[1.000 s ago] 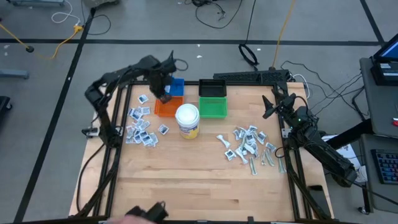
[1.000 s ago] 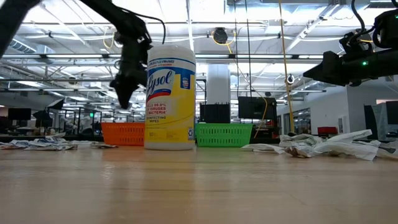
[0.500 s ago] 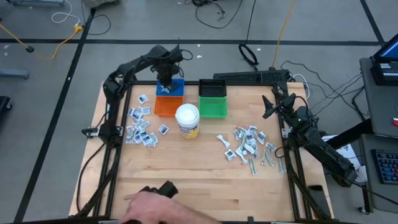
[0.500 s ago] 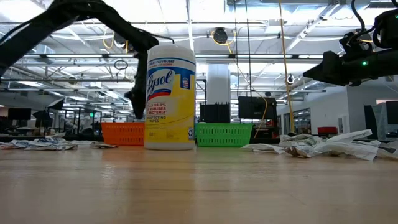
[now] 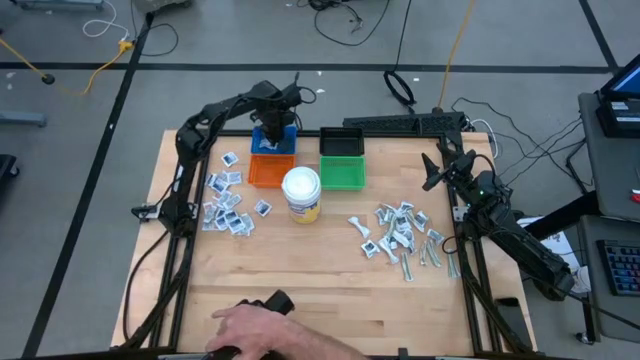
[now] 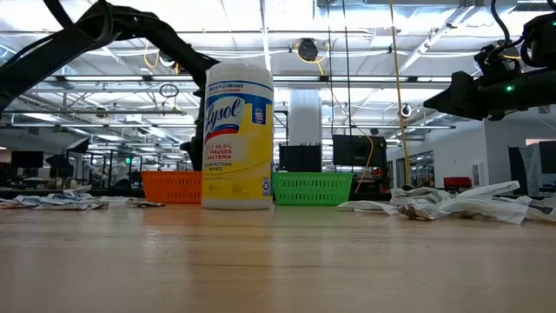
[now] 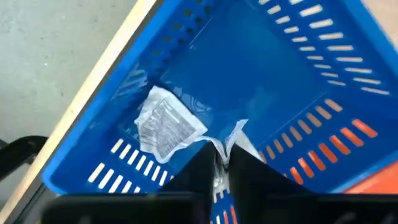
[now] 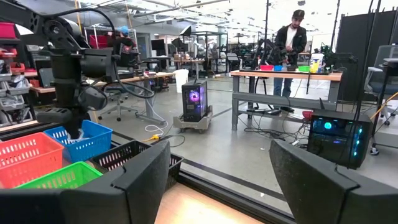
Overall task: Pick & Place First Aid Supplies
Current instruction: Put the blue alcohol pad into the blue bin
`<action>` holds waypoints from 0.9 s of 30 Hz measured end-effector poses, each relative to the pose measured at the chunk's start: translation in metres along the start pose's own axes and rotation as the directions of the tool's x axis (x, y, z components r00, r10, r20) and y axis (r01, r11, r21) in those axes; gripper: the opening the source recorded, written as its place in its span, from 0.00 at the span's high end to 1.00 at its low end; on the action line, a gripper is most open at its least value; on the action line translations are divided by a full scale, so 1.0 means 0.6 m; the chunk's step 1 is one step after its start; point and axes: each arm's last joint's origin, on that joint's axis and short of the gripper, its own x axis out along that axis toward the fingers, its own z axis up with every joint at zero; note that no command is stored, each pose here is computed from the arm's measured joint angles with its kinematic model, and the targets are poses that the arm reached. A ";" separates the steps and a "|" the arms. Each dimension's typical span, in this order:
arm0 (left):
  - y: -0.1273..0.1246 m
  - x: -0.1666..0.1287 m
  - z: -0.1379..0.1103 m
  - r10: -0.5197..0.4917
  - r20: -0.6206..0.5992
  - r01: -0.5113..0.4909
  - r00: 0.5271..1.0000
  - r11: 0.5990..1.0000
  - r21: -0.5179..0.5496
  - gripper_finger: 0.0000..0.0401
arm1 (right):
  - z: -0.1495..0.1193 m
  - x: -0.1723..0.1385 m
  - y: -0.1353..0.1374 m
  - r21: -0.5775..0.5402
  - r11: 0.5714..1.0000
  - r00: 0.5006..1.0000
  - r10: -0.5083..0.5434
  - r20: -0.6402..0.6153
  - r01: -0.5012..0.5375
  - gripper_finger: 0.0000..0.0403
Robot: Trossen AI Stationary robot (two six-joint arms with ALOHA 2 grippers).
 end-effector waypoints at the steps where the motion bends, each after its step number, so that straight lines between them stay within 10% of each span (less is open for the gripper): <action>1: 0.000 0.000 0.000 -0.012 0.000 0.012 1.000 1.000 -0.001 0.82 | 0.000 0.000 0.000 0.000 1.000 1.000 0.000 0.000 0.000 0.33; 11: 0.004 -0.040 -0.016 -0.015 0.049 0.018 0.999 0.999 -0.044 0.42 | 0.000 0.000 0.000 0.000 1.000 1.000 0.000 0.000 0.000 0.32; 27: -0.039 -0.086 -0.093 -0.051 0.076 0.069 0.996 0.964 -0.258 0.37 | 0.000 0.000 0.000 0.000 1.000 1.000 0.000 0.000 0.000 0.33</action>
